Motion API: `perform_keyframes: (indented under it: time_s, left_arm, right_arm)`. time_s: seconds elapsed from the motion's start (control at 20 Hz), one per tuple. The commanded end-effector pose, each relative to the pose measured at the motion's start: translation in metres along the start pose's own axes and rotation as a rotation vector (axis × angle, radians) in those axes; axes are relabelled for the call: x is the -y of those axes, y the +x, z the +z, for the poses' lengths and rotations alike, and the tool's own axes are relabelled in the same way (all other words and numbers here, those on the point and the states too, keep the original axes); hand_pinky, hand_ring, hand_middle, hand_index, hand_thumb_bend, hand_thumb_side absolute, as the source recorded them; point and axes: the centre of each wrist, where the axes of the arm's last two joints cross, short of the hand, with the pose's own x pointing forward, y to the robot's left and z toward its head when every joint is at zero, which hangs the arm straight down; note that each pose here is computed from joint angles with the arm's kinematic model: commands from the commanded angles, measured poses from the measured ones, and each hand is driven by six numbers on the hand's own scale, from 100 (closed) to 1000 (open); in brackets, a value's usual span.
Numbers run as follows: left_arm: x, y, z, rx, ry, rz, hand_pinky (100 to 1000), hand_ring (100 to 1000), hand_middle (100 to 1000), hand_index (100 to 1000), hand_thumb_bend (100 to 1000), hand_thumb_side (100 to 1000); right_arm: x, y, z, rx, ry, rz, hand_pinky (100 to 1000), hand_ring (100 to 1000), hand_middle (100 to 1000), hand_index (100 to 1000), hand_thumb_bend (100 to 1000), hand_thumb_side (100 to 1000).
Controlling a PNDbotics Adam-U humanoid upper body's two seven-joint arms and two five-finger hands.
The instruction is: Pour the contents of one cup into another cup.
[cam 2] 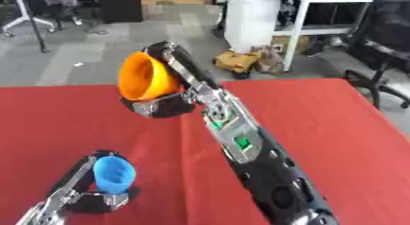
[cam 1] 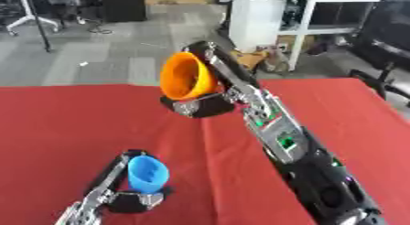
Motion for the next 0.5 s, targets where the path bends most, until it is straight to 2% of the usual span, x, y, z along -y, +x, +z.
perform_keyframes:
  time_s: [0.05, 0.5]
  left_arm:
    - [-0.006, 0.011, -0.006, 0.038, 0.019, -0.004, 354, 154, 183, 459, 472, 100]
    - [-0.008, 0.012, -0.004, 0.043, 0.03, 0.016, 353, 154, 183, 458, 485, 100]
  right_arm:
    - [0.003, 0.004, -0.01, 0.037, 0.032, 0.072, 559, 227, 209, 477, 378, 100]
    - [-0.009, 0.002, -0.015, 0.049, 0.104, 0.155, 558, 230, 213, 473, 374, 100]
